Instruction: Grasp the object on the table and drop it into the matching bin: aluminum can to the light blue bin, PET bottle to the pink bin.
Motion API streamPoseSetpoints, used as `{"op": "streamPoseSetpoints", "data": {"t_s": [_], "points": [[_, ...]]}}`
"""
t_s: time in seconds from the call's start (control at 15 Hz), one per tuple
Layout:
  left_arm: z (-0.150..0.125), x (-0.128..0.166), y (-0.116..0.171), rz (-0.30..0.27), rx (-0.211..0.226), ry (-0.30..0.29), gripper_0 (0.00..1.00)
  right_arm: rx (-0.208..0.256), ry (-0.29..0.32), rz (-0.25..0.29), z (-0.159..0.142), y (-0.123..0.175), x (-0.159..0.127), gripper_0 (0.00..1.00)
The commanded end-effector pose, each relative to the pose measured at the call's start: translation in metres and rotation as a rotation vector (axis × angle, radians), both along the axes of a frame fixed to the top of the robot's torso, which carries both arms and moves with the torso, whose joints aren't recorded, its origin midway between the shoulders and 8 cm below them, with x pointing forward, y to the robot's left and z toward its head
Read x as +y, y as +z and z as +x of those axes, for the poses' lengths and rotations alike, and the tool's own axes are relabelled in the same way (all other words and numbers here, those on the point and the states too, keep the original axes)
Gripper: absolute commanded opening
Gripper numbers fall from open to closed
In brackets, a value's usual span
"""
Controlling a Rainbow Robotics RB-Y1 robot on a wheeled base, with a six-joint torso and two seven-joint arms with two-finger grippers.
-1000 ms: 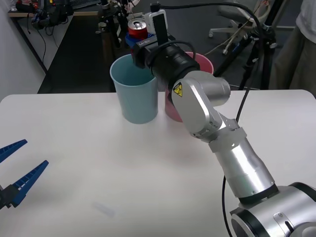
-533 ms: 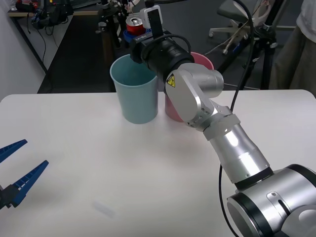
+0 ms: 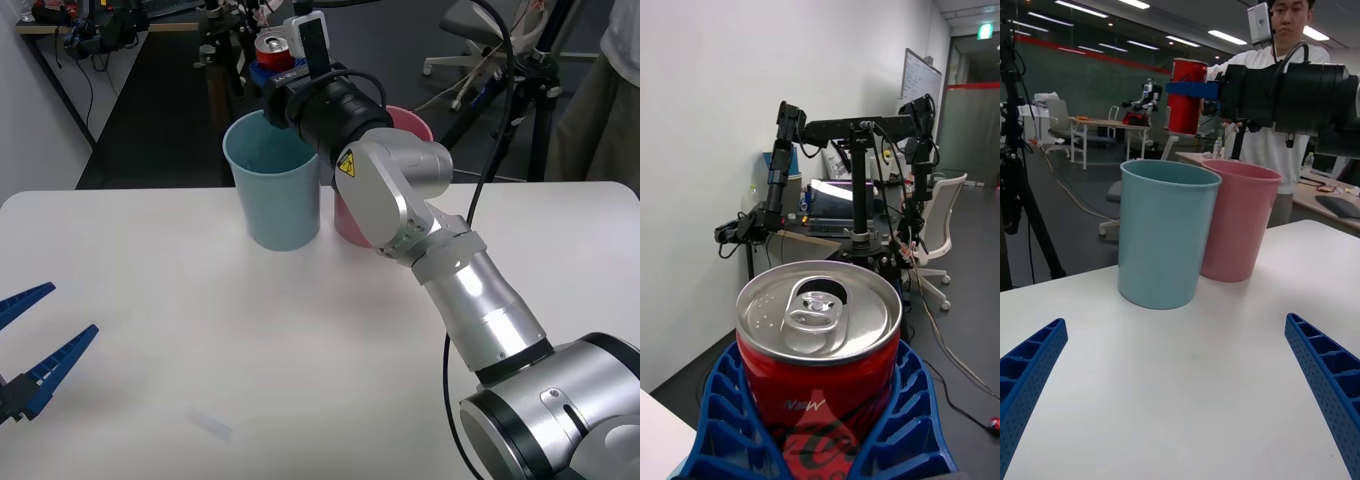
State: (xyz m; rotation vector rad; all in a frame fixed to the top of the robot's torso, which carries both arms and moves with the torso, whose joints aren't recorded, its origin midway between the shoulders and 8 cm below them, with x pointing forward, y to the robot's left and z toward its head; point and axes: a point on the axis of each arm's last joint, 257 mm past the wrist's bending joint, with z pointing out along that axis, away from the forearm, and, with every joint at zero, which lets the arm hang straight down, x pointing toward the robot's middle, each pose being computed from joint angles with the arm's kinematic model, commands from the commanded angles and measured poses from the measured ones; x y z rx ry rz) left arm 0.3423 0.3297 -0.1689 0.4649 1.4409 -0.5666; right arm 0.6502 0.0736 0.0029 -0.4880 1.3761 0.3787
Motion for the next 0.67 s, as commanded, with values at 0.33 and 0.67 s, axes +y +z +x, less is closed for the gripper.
{"op": "streamPoseSetpoints", "data": {"t_s": [0.33,0.67], "points": [[0.0000,0.0000,0.0000,0.000,0.000,0.000,1.00,0.001,0.005,0.005,-0.0006,0.0007,0.0009,1.00],[0.0000,0.0000,0.0000,0.000,0.000,0.000,1.00,0.004,0.006,0.010,-0.0006,0.0008,0.0010,1.00]]}}
